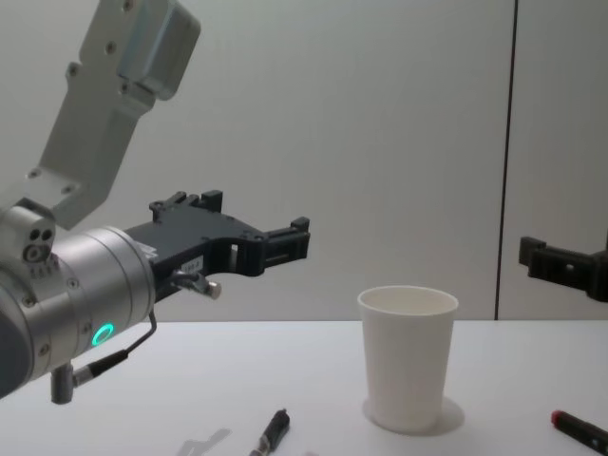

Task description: Place the pen into the pen holder.

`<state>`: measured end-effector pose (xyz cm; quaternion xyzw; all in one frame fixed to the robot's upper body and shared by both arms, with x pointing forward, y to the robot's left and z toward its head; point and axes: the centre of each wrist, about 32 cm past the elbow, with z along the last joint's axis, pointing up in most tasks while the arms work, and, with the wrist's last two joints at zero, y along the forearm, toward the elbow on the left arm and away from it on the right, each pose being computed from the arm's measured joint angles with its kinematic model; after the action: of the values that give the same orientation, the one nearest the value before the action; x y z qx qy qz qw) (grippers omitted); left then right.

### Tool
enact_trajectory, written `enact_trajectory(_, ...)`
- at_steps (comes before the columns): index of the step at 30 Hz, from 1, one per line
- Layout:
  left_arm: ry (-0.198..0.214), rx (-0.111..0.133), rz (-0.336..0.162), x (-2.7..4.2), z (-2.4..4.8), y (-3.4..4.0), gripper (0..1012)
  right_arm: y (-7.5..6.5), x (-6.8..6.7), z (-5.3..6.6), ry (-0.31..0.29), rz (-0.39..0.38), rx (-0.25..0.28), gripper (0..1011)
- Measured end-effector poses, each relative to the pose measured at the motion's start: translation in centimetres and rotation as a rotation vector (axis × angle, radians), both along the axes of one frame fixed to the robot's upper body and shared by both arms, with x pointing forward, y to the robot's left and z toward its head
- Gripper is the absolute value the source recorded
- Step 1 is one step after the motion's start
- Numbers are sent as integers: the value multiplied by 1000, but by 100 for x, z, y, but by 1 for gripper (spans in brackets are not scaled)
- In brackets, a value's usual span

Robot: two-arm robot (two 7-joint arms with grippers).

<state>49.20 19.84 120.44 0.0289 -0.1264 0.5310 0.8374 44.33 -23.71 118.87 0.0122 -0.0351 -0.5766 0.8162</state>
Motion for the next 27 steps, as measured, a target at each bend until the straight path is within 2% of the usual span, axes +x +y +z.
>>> enact_trajectory(27,0,0,0,0,0,0,1004,0,0,0,0,0,0,1002)
